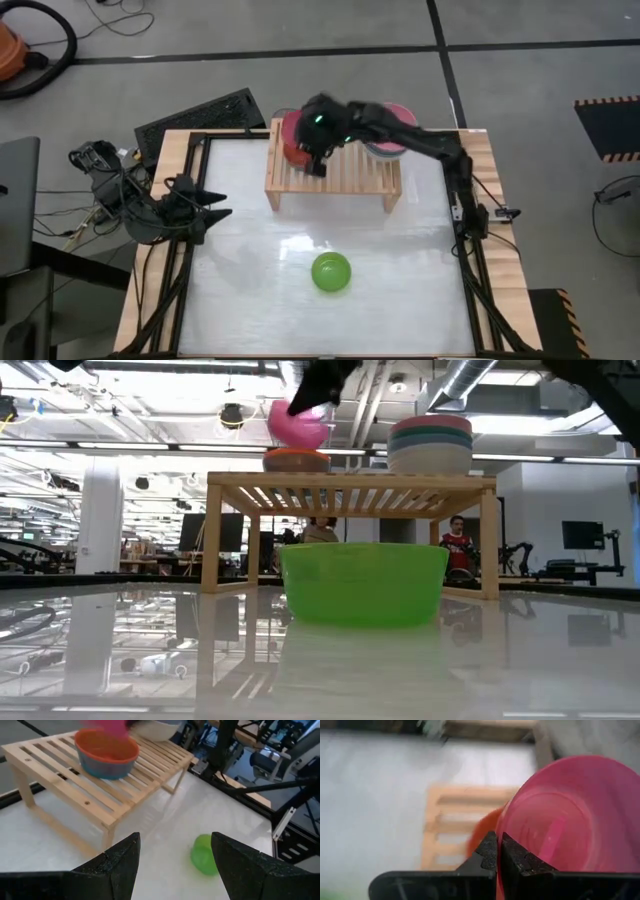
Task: Place and stack bowls onto a shelf
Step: Stack the light pink bowl on top of the orange bowl on the shelf
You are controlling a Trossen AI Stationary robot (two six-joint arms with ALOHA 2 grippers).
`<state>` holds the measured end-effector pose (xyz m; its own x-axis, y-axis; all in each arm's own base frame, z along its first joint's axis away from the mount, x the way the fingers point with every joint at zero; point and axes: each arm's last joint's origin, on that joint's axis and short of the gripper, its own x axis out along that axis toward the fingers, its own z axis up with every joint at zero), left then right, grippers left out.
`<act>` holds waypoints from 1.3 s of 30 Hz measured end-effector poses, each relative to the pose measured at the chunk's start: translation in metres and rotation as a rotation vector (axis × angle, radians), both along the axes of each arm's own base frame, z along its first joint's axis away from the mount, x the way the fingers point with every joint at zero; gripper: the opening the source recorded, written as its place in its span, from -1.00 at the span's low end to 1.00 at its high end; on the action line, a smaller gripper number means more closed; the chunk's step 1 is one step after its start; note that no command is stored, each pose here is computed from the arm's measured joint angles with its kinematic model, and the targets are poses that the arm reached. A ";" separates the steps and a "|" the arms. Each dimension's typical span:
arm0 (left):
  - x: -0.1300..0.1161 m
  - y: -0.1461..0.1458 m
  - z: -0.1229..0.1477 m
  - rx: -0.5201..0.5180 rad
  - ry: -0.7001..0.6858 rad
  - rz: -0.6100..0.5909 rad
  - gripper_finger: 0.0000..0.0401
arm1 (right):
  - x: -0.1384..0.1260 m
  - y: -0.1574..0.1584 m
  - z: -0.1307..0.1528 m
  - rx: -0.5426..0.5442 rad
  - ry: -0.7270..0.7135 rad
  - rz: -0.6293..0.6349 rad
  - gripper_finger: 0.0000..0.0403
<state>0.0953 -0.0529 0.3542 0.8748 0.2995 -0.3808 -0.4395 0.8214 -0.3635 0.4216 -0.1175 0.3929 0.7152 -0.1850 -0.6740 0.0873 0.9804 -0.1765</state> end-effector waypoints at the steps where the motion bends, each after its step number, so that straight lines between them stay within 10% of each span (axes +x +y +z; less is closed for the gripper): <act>1: 0.000 0.000 0.000 0.002 -0.002 0.003 0.14 | 0.003 0.000 -0.008 0.018 0.034 0.015 -0.89; 25: -0.002 0.003 -0.003 0.004 0.019 0.033 0.14 | 0.004 -0.008 -0.027 0.042 0.146 0.042 -0.88; 39: -0.002 0.003 -0.003 0.035 0.026 0.025 0.24 | 0.003 -0.006 -0.016 0.034 0.093 0.036 -0.07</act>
<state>0.0928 -0.0501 0.3511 0.8568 0.3349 -0.3921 -0.4690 0.8222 -0.3226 0.4246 -0.1232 0.3770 0.6551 -0.1368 -0.7430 0.0370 0.9881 -0.1492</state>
